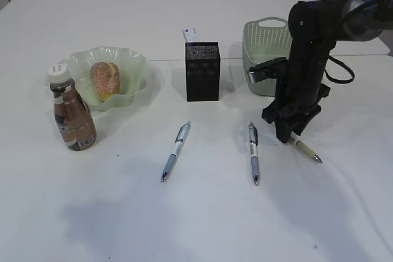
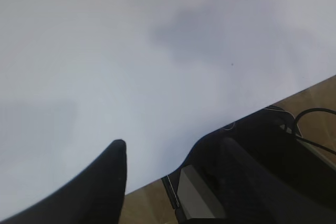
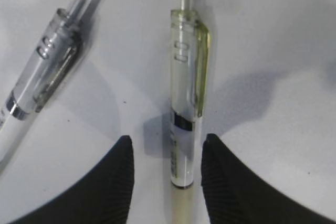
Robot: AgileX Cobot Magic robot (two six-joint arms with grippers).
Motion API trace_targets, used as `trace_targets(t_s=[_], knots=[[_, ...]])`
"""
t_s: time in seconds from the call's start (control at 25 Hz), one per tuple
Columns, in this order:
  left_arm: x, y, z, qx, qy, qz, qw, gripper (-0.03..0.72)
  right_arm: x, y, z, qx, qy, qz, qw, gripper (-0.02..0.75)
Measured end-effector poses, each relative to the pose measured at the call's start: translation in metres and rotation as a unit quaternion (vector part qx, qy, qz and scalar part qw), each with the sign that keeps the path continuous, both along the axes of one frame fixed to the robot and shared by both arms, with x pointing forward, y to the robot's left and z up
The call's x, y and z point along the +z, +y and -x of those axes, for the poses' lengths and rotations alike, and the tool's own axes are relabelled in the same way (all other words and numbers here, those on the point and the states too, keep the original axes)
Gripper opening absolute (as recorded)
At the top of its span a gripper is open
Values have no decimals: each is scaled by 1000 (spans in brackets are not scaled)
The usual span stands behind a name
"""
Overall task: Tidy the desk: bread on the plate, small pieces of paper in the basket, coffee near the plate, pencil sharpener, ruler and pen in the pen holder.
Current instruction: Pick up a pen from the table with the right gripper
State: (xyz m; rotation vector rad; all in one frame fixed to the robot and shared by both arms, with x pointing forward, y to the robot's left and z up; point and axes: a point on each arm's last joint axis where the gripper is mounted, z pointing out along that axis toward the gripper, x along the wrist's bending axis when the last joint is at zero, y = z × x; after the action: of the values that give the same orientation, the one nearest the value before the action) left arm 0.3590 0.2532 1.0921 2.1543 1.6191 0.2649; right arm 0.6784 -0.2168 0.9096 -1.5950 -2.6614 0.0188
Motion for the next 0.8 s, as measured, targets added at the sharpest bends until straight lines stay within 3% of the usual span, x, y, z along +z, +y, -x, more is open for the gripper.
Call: trace_targets(t_s=[0.8], knots=[[0,0,-1,0,-3,3,1000,394,-7,-2,0,5,11,10,1000,342]])
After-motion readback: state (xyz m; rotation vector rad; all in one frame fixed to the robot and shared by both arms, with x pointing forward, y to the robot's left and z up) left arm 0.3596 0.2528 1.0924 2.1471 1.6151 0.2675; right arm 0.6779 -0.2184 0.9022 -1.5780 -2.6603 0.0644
